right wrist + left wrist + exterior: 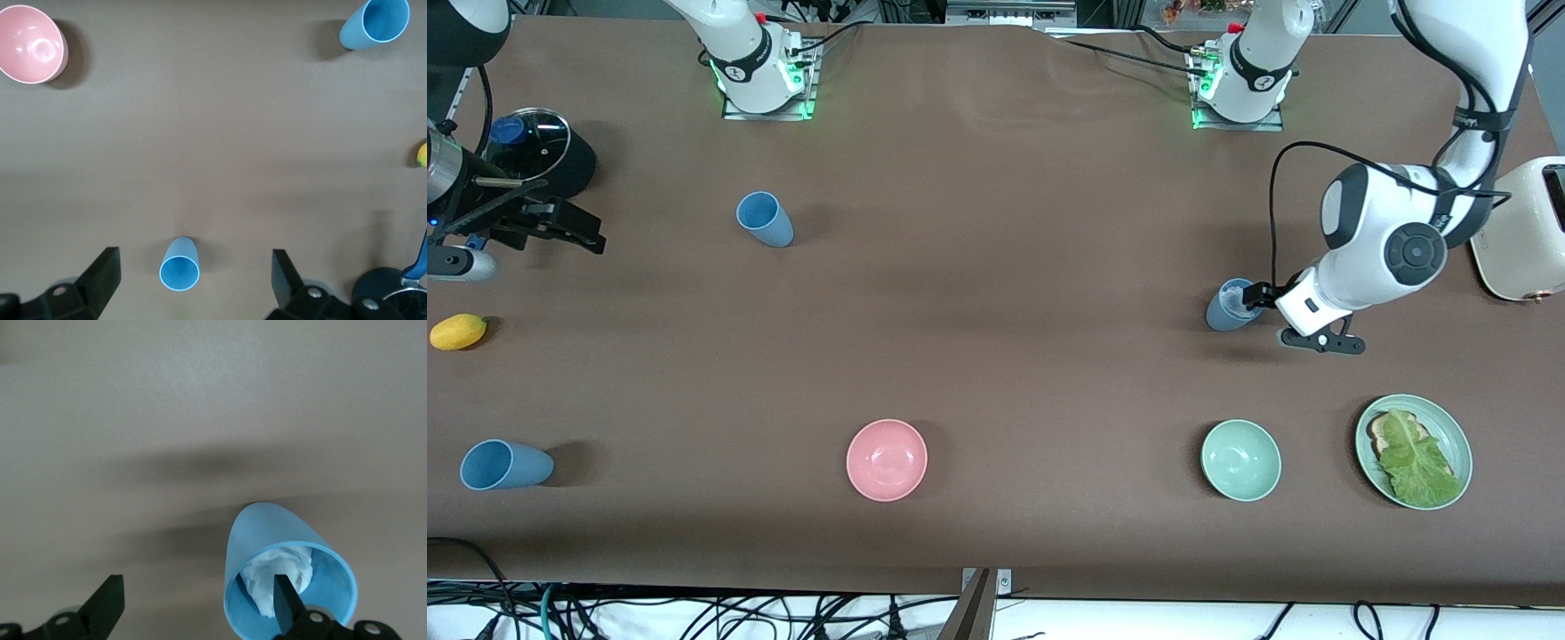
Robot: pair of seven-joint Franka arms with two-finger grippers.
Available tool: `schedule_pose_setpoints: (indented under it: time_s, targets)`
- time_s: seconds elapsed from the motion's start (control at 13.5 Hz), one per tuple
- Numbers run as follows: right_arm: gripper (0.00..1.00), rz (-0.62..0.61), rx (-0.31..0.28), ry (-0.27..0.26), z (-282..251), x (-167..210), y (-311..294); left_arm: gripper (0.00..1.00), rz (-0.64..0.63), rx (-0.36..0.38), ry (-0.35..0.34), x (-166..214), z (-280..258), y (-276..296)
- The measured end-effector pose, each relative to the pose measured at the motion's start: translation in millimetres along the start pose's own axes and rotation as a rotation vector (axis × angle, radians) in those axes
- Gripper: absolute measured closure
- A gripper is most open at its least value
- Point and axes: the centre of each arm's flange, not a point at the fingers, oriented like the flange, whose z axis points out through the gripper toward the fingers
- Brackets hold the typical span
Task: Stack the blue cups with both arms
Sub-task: 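Move the left gripper down over the blue cup holding tissue, then close the left gripper around the tissue cup and lift it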
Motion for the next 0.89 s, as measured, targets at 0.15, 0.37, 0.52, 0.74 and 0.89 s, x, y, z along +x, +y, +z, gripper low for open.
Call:
schedule_pose_setpoints:
  time_s: [0.15,0.37,0.52,0.74,0.89]
  targets:
    - [0.0,0.0,0.0,0.0,0,0,0,0.15,0.003,0.0,0.0,-3,6,2]
    - [0.0,0.0,0.0,0.0,0,0,0,0.51,0.016,-0.003,-0.002,-5,13,9]
    - [0.0,0.0,0.0,-0.002,0,0,0,0.75,0.017,-0.005,-0.002,-5,15,10]
    - [0.0,-0.001,0.0,-0.005,0,-1,0,0.99,0.013,-0.012,0.005,-4,12,11]
    - [0.0,-0.001,0.0,-0.006,0,-1,0,0.99,0.012,-0.012,0.005,-4,12,11]
